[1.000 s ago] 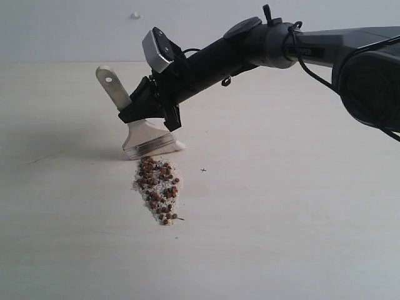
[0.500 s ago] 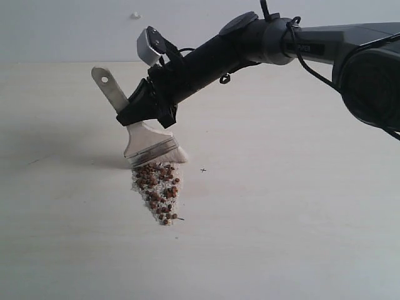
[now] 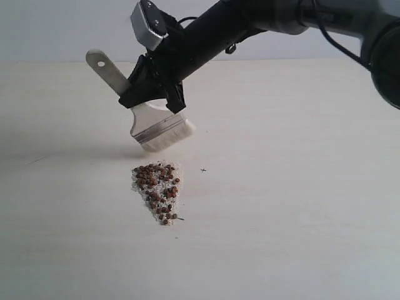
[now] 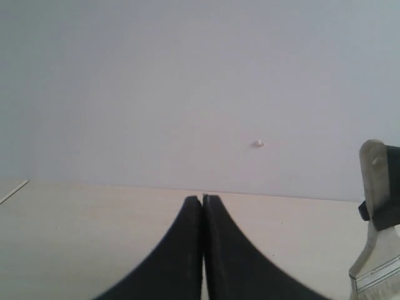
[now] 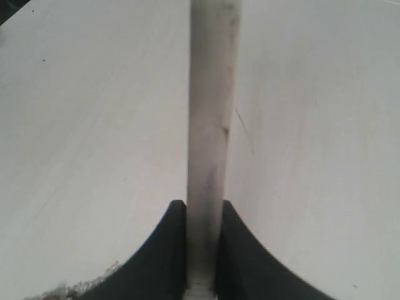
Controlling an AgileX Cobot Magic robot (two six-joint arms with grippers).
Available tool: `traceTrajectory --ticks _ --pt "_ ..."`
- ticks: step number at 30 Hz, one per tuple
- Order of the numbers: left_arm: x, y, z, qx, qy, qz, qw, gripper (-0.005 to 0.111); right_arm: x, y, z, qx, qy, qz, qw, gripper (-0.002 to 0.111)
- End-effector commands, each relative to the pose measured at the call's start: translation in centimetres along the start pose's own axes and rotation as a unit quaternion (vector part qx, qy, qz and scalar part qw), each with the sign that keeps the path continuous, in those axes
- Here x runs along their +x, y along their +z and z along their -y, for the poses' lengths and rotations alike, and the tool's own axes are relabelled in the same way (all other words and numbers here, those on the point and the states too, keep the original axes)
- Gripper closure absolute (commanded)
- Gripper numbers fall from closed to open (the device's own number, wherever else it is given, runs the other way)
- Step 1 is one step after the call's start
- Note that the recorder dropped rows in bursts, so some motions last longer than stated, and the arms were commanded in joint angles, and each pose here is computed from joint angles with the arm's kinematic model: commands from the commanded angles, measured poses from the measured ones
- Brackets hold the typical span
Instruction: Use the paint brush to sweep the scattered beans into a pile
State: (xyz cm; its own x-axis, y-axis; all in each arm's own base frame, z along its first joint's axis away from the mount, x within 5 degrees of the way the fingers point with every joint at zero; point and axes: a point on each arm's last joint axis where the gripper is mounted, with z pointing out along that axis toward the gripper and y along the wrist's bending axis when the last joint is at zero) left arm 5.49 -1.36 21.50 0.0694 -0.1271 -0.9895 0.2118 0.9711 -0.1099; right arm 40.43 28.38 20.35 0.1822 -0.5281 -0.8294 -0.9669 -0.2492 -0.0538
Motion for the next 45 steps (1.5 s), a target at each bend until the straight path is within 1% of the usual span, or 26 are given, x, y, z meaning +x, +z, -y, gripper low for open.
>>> traceTrajectory --ticks 1,2,5,7,8,11,15,17,21,24,25,27,29,31,34,39,45 --pt "0.1 0.0 -0.1 -0.005 -0.003 0.002 1.0 0.107 -2.9 -2.7 -0.8 0.021 0.018 -0.025 0.999 0.108" --pt "0.1 0.0 -0.1 -0.005 -0.003 0.002 1.0 0.107 -3.5 -3.3 -1.0 0.027 0.037 -0.034 0.998 0.108" --pt "0.1 0.0 -0.1 -0.005 -0.003 0.002 1.0 0.107 -4.0 -4.8 -1.5 0.05 0.089 -0.094 0.99 0.108" --pt "0.1 0.0 -0.1 -0.005 -0.003 0.002 1.0 0.107 -4.0 -5.8 -1.7 0.074 0.138 -0.141 0.978 0.108" --pt "0.1 0.0 -0.1 -0.005 -0.003 0.002 1.0 0.107 -3.9 -6.0 -2.0 0.079 0.15 -0.158 0.973 0.108" --pt "0.1 0.0 -0.1 -0.005 -0.003 0.002 1.0 0.107 -3.5 -6.2 -3.9 0.06 0.16 -0.165 0.971 0.108" --pt "0.1 0.0 -0.1 -0.005 -0.003 0.002 1.0 0.107 -3.8 -6.4 -6.4 0.031 0.166 -0.136 0.976 0.108" --pt "0.1 0.0 -0.1 -0.006 -0.003 0.002 1.0 0.107 -3.8 -6.4 -7.8 0.014 0.156 -0.121 0.98 0.108" --pt "0.1 0.0 -0.1 -0.006 -0.003 0.002 1.0 0.107 -3.7 -6.5 -11.7 -0.021 0.138 -0.082 0.987 0.108" --pt "0.1 0.0 -0.1 -0.006 -0.003 0.002 1.0 0.107 -4.1 -6.6 -14.6 -0.029 0.095 -0.016 0.995 0.108" --pt "0.1 0.0 -0.1 -0.006 -0.003 0.002 1.0 0.107 -4.2 -6.6 -15.4 -0.035 0.067 0.009 0.997 0.108" --pt "0.1 0.0 -0.1 -0.006 -0.003 0.002 1.0 0.107 -4.3 -6.3 -16.9 -0.026 0.023 0.077 0.996 0.108" --pt "0.1 0.0 -0.1 -0.006 -0.003 0.002 1.0 0.107 -3.8 -5.9 -17.9 -0.011 -0.014 0.119 0.993 0.108" --pt "0.1 0.0 -0.1 -0.006 -0.003 0.002 1.0 0.107 -3.3 -5.6 -18.3 -0.009 0.016 0.136 0.99 0.108" --pt "0.1 0.0 -0.1 -0.006 -0.003 0.002 1.0 0.107 -2.4 -5.0 -18.2 -0.016 0.033 0.133 0.99 0.108" --pt "0.1 0.0 -0.1 -0.006 -0.003 0.002 1.0 0.107 -1.5 -3.9 -16.9 -0.002 0.089 0.171 0.981 0.108" --pt "0.1 0.0 -0.1 -0.006 -0.003 0.002 1.0 0.107 1.3 -1.6 -15.5 0.0 0.165 0.189 0.968 0.108"
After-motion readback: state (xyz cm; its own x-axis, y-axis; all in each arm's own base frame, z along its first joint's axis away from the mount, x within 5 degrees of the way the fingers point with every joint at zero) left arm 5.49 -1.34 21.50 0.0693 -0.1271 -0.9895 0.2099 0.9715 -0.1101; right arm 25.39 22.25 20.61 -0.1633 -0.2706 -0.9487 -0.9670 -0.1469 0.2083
